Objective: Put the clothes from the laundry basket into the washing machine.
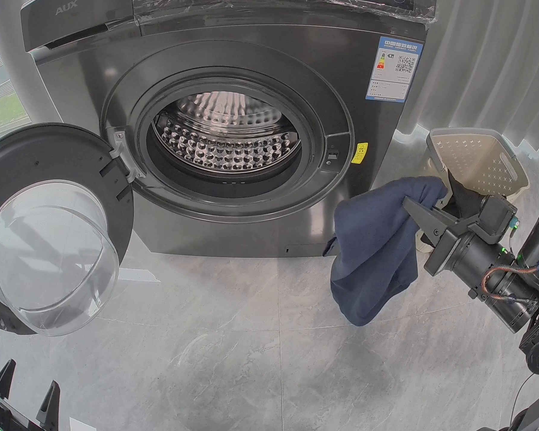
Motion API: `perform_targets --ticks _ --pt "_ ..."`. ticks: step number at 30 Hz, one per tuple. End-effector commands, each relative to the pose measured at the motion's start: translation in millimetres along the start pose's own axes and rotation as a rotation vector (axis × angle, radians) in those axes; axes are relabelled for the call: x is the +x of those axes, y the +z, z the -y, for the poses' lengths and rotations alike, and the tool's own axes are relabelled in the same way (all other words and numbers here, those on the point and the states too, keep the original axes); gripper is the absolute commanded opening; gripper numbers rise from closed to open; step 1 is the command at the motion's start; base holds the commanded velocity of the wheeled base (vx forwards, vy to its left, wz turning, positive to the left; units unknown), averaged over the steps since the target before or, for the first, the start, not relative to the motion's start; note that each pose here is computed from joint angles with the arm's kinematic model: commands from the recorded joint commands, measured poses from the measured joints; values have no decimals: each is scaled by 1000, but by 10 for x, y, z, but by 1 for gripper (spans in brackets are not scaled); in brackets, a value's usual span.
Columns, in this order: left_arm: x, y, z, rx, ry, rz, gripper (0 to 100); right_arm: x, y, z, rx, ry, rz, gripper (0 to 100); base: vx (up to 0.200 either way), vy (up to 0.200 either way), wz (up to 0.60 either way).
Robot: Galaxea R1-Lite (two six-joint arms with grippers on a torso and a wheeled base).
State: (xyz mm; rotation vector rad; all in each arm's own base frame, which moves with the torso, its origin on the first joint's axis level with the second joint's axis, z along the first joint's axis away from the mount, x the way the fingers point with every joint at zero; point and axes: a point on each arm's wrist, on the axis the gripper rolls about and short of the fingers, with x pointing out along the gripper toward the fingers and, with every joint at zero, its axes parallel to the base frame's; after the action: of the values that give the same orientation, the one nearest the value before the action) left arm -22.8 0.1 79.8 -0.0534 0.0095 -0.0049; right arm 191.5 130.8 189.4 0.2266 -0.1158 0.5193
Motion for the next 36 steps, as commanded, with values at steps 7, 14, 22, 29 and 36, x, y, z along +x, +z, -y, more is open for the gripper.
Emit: perform_targets --ticks 7,14,22,29,36 --pt "-1 -44 -3 0 -1 2 100 5 -1 -1 3 0 0 0 0 200 0" --pt "0 -48 -3 0 -1 0 100 3 -4 1 3 -2 -1 0 0 0 0" --pt "-1 -50 -3 0 -1 0 100 5 -8 1 5 -2 -2 0 -150 0 0" --pt "-1 -47 -3 9 2 3 100 25 -46 -24 5 6 -16 0 0 0 0" --pt "0 -50 0 70 -6 3 100 246 -72 -182 18 58 -8 0 0 0 0"
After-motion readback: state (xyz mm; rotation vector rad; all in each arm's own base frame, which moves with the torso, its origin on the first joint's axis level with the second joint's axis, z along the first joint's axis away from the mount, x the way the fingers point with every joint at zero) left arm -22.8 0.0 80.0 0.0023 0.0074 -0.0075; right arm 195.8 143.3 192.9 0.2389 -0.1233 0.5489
